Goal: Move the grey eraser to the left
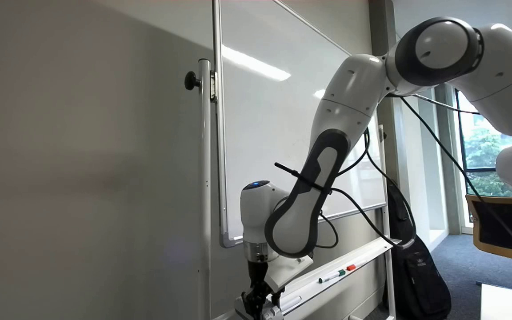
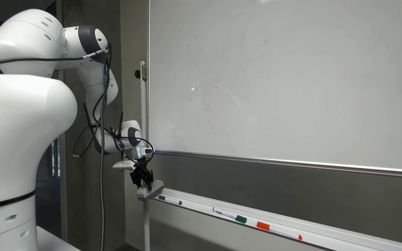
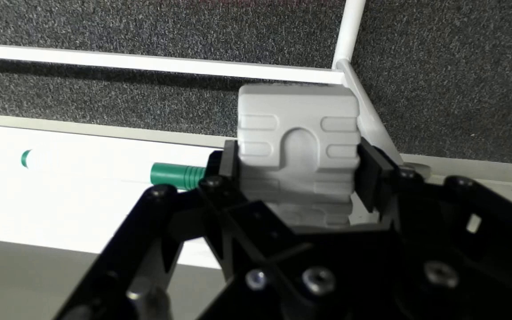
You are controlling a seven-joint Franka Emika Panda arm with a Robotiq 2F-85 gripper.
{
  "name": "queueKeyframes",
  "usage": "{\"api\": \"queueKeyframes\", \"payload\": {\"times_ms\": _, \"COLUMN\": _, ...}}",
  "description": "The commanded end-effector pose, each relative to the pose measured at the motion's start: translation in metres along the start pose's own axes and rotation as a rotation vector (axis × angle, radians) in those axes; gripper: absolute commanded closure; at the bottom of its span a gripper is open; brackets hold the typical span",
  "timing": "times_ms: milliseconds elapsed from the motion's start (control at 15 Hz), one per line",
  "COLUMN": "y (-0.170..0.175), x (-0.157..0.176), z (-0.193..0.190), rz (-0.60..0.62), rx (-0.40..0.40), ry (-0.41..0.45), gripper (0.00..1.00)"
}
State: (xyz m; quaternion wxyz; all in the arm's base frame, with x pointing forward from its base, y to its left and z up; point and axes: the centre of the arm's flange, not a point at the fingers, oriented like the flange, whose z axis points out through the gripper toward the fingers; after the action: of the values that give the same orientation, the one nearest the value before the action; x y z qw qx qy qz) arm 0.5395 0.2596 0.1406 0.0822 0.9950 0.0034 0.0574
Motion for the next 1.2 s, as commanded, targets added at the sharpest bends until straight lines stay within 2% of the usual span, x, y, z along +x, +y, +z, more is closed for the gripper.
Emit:
{"api": "queueKeyframes", "payload": {"times_ms": 0, "y": 0.0054, "x": 0.0031, "z": -0.0103, "rz": 0.027, "rx": 0.044, "ry": -0.018, "gripper": 0.62}}
{"api": "queueKeyframes", "payload": {"times_ms": 400, "y": 0.0112, "x": 0.0061, "z": -0.0075, "rz": 0.055, "rx": 0.112, "ry": -0.018, "gripper": 0.62}}
{"api": "queueKeyframes", "payload": {"times_ms": 667, "y": 0.0132, "x": 0.008, "z": -0.0106, "rz": 0.063, "rx": 0.175, "ry": 0.031, "gripper": 0.62}}
{"api": "queueKeyframes", "payload": {"times_ms": 1000, "y": 0.0142, "x": 0.0121, "z": -0.0094, "rz": 0.068, "rx": 0.192, "ry": 0.048, "gripper": 0.62}}
{"api": "queueKeyframes", "payload": {"times_ms": 1067, "y": 0.0146, "x": 0.0121, "z": -0.0082, "rz": 0.062, "rx": 0.182, "ry": 0.042, "gripper": 0.57}}
{"api": "queueKeyframes", "payload": {"times_ms": 1133, "y": 0.015, "x": 0.012, "z": -0.0073, "rz": 0.061, "rx": 0.179, "ry": 0.04, "gripper": 0.12}}
